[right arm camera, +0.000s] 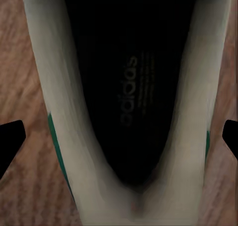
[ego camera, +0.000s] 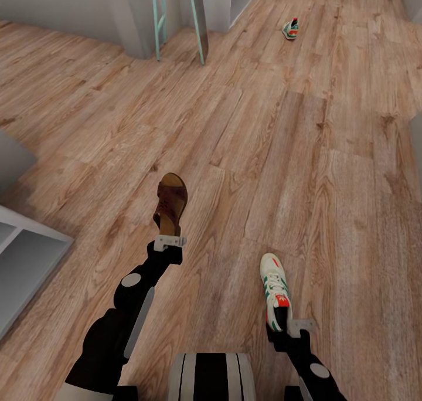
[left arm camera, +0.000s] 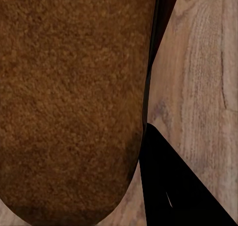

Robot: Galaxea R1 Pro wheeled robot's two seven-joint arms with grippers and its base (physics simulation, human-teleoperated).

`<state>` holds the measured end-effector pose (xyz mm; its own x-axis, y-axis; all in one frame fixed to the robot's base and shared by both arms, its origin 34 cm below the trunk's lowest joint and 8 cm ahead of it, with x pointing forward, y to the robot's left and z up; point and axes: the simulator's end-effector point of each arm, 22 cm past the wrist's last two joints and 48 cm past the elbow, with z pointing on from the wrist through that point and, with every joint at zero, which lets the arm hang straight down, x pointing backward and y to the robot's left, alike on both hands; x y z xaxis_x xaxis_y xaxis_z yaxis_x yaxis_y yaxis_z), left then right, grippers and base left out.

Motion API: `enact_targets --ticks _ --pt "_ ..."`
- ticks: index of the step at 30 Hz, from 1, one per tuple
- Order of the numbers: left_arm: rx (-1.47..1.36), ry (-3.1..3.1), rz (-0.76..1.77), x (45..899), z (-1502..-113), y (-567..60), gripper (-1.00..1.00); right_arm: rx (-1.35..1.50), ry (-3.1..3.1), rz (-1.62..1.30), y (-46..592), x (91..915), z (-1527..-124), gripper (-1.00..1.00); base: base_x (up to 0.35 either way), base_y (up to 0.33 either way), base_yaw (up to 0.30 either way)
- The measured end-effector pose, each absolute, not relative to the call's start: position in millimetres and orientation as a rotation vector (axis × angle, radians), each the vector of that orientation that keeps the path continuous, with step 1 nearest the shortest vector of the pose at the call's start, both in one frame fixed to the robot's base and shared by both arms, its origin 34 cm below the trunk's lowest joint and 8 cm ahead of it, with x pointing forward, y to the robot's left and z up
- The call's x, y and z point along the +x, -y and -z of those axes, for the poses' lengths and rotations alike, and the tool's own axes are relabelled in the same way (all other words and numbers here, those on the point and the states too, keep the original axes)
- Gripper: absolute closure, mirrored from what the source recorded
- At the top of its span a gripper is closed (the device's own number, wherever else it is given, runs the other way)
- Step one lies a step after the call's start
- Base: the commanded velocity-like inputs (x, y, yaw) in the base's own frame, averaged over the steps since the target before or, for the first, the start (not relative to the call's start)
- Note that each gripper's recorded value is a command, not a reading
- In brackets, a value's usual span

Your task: Pick up the two gym shoes and the two sandals from the corridor floor and place them onto the hallstand (shoe rack) in the corridor, making sure they are on the rack and not on the floor. Arrange them so the two gym shoes are next to each other and the two sandals are next to each other.

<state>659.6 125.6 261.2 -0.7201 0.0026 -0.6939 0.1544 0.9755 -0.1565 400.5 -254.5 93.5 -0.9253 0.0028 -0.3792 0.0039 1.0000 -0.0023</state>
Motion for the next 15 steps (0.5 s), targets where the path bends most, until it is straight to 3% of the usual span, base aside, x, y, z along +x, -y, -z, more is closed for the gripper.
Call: enact_targets --ticks 5,6,15 --pt "0.109 -2.363 0.262 659.6 -261.1 -125.6 1.0 0.005 -2.742 0.006 255.6 405.2 -95.6 -1.0 0.004 0.0 0.0" --pt "0.109 -2.363 0.262 659.6 -261.1 -125.6 1.0 0.005 -2.743 0.006 255.7 405.1 -95.6 1.0 0.0 0.0 0.0" --pt "0.109 -2.363 0.262 659.6 -261.1 -125.6 1.0 0.002 -2.742 0.004 255.0 405.4 -95.7 1.0 0.0 0.0 0.0"
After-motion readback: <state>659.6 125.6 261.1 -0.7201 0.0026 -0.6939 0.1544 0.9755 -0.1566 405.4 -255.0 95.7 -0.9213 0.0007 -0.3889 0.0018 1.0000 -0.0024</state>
